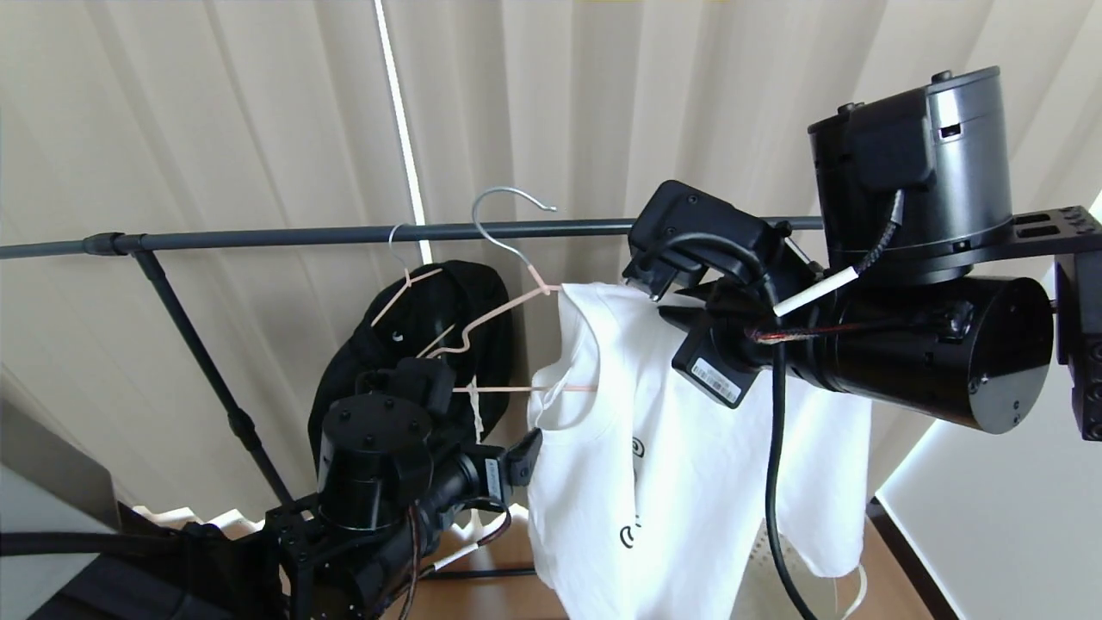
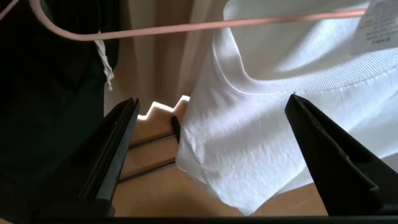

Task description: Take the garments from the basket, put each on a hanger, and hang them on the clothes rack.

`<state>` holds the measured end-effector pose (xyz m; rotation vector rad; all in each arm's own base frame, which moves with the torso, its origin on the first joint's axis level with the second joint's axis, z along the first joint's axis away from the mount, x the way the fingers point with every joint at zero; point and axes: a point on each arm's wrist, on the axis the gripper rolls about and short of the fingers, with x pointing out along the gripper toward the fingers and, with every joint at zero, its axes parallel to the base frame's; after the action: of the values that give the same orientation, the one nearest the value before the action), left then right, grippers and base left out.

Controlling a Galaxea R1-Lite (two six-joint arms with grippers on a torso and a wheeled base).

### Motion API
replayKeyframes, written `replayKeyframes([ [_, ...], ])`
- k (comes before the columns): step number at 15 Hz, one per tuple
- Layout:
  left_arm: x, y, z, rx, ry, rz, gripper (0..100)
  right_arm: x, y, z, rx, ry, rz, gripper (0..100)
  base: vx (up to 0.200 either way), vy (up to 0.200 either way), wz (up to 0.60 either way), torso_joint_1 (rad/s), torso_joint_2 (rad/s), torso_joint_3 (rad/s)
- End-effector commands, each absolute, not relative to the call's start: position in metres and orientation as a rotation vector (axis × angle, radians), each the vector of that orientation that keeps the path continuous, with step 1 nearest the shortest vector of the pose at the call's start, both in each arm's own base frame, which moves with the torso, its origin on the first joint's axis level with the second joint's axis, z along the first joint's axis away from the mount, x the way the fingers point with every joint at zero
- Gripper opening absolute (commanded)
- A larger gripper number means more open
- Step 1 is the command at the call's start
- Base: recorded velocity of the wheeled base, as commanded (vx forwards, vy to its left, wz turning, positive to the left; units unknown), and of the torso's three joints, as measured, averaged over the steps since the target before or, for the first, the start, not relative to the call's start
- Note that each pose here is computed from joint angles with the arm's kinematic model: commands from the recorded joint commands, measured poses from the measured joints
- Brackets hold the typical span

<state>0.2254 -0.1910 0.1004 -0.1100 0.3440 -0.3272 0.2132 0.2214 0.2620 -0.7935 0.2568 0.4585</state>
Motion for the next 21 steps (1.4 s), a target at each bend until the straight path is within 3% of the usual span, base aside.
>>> replayKeyframes([
  [1,0.231,-0.195,0.095,-0.107,0.349,-0.303,100,0.21,0.224,0.262,-0.795,0.251,0.47,0,0.0,0.0,0.0,0.0,0.0,0.0],
  [7,0.243,-0.203,0.083,-0.098,0.339,-0.195,100,0.207,0.227,0.263,-0.782,0.243,0.48,0,0.0,0.0,0.0,0.0,0.0,0.0],
  [17,0.238,-0.204,0.072,-0.053,0.35,-0.206,100,0.204,0.22,0.274,-0.753,0.206,0.454,0,0.0,0.0,0.0,0.0,0.0,0.0],
  [18,0.239,-0.204,0.071,-0.05,0.353,-0.203,0,0.203,0.219,0.275,-0.75,0.203,0.453,0,0.0,0.0,0.0,0.0,0.0,0.0],
  [21,0.241,-0.202,0.073,-0.05,0.342,-0.198,0,0.206,0.215,0.276,-0.747,0.208,0.436,0,0.0,0.0,0.0,0.0,0.0,0.0],
])
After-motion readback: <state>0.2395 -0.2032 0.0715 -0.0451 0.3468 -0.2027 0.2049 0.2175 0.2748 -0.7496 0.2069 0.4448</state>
